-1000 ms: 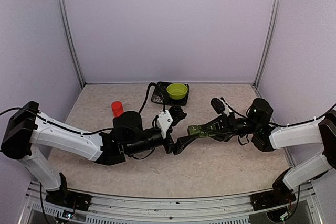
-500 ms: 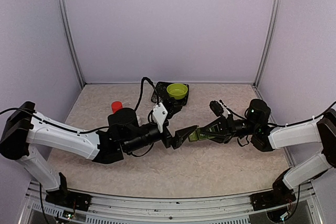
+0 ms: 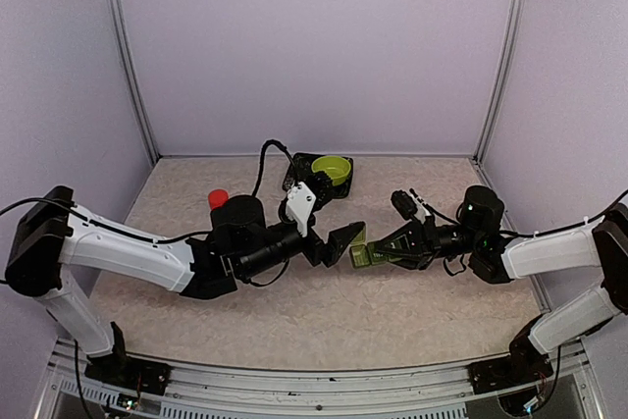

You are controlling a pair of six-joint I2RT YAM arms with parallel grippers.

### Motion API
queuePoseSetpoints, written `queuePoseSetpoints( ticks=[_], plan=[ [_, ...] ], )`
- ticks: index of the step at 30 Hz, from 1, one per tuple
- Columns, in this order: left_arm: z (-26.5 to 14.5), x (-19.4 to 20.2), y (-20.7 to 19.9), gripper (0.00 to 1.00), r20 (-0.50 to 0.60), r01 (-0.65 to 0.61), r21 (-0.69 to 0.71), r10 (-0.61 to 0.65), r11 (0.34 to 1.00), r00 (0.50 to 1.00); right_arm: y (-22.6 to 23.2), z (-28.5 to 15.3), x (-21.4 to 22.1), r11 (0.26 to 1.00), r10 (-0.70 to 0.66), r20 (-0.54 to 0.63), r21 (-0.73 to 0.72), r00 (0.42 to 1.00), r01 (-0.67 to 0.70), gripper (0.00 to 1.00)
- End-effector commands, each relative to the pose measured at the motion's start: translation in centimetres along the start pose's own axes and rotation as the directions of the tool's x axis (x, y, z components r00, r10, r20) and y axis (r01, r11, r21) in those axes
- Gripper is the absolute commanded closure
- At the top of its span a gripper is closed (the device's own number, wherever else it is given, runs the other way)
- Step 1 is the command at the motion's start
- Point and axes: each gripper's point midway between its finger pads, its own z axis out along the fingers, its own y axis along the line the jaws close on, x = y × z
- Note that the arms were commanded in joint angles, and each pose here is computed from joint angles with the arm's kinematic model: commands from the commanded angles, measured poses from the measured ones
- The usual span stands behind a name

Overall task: Sort the pills into containers
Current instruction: Open the lid of the pill container.

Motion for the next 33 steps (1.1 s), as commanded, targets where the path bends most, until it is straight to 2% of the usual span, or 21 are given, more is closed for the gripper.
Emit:
queuePoseSetpoints(
  ticks=[1,16,33],
  plan=[
    [0.9,0.5,0.3,0.17,-0.026,0.015,-0.012,-0.015,1.000,1.000,1.3,0.1,0.3,0.998,-0.050,-0.021,-0.026,0.999,0.049,0.77],
    [0.7,0.9,3.0,0.17,-0.040,0.066,-0.070,-0.069,0.995,0.997,1.1,0.0,0.6,0.998,-0.061,-0.031,-0.020,0.998,0.061,0.77],
    [1.3,2.7,1.5,0.19,-0.110,0.058,0.034,-0.054,0.998,0.992,2.0,0.1,0.2,0.996,-0.081,-0.037,-0.040,0.996,0.080,0.77]
  ],
)
